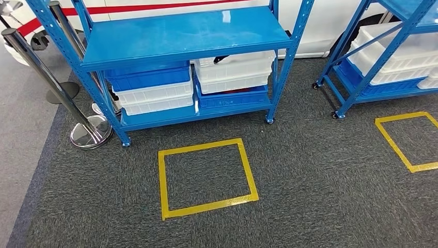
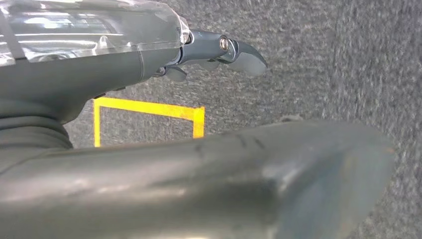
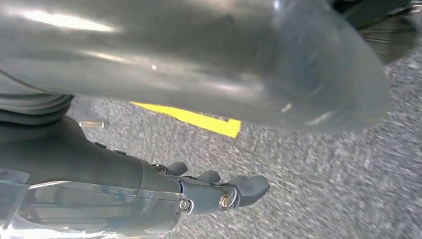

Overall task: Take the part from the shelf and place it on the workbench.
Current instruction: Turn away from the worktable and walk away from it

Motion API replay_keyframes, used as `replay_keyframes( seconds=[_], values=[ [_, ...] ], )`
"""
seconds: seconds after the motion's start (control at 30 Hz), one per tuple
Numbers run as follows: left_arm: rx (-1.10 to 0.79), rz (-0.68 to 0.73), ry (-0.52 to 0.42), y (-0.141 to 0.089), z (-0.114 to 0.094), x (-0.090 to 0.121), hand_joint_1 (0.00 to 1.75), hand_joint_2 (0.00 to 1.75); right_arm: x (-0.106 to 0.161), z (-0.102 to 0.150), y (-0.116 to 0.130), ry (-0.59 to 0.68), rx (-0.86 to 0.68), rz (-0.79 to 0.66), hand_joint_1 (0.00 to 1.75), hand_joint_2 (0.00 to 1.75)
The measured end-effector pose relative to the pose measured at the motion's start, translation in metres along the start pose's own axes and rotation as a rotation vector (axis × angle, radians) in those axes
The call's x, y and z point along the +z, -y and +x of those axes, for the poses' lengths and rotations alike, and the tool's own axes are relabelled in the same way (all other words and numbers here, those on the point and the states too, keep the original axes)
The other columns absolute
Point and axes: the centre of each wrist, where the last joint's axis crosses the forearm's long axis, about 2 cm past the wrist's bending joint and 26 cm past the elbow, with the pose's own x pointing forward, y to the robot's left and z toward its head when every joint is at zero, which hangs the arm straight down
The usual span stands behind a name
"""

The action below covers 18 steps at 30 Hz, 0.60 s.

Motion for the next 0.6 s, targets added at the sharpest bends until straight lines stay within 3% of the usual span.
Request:
replay_keyframes(
  seconds=[0.3,0.6],
  values=[
    [0.058,0.033,0.091,0.001,0.017,-0.004,0.0,0.0,0.0,-0.002,-0.001,0.022,0.082,0.023,0.0,0.0],
    [0.069,0.027,0.105,-0.002,0.008,-0.003,0.0,0.0,0.001,-0.005,-0.003,0.018,0.083,0.029,0.0,0.0]
  ],
)
